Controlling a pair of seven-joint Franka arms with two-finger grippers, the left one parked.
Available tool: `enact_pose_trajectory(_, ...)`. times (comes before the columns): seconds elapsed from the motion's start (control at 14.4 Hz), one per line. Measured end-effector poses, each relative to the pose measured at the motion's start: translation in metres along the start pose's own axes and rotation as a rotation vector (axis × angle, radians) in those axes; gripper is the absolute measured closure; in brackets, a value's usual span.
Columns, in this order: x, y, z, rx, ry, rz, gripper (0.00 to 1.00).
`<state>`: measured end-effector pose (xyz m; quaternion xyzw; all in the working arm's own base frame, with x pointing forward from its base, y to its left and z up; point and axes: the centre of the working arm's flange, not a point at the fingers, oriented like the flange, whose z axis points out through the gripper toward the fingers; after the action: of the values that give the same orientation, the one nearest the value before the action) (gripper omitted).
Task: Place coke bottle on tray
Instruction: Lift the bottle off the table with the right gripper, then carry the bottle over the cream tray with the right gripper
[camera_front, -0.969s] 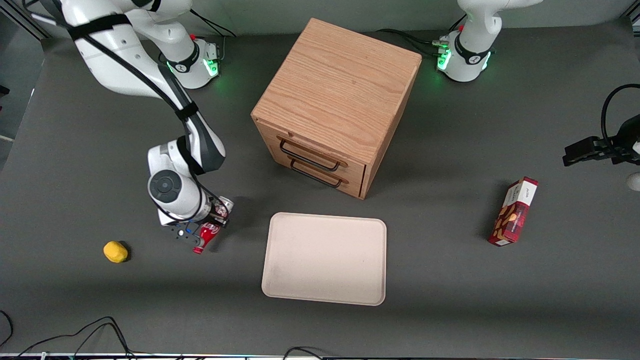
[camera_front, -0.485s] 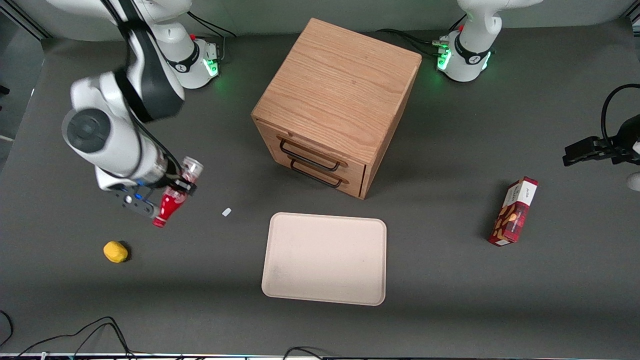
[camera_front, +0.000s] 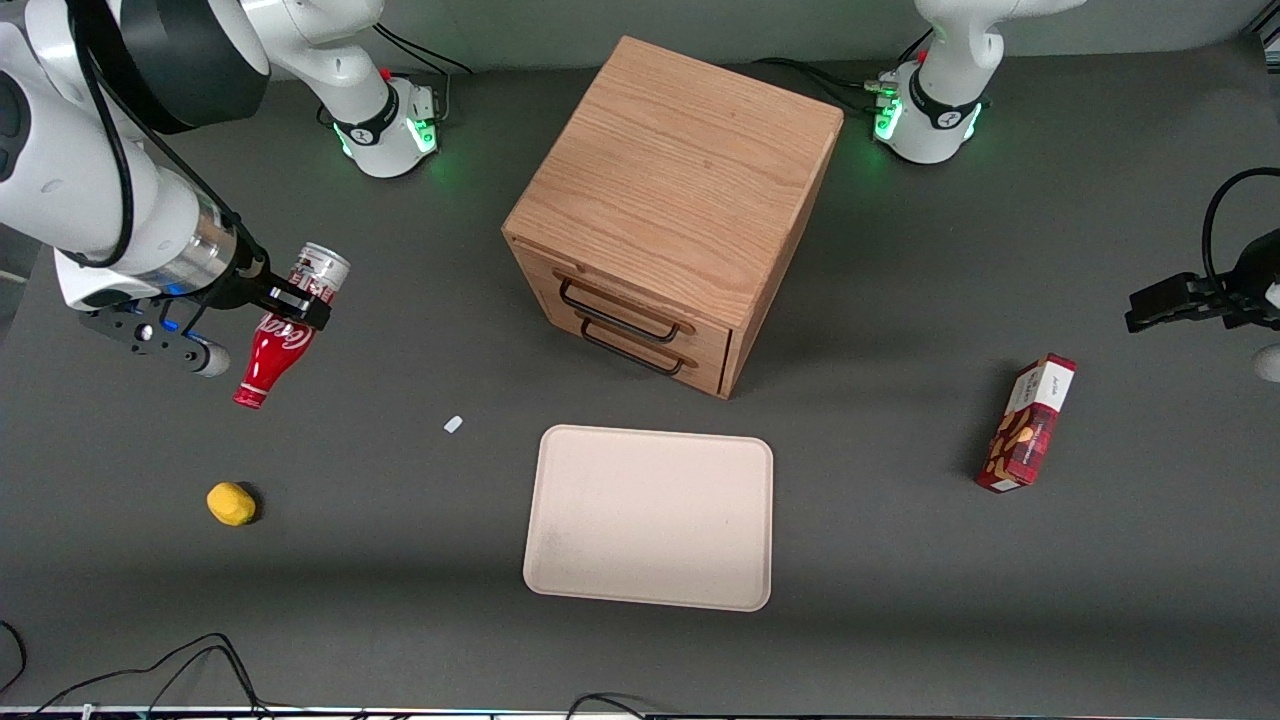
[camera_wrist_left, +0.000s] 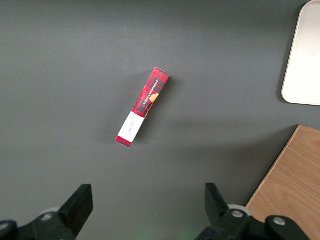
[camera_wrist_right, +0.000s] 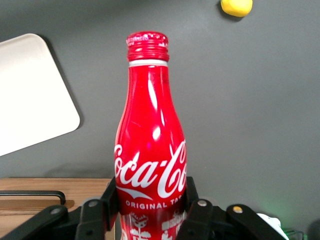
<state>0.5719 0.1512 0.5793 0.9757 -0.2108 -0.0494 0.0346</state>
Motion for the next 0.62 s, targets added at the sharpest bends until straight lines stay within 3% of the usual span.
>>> enact_pose_trajectory(0.21,0.016,-0.019,0.009,-0.003,-0.008,-0.011,0.46)
enact_pose_trajectory(0.42,0.050,-0.080,0.051,-0.004,-0.025,-0.101,0.46)
enact_pose_trajectory(0.62,0.083,-0.158,0.135,0.035,0.011,-0.178,0.46)
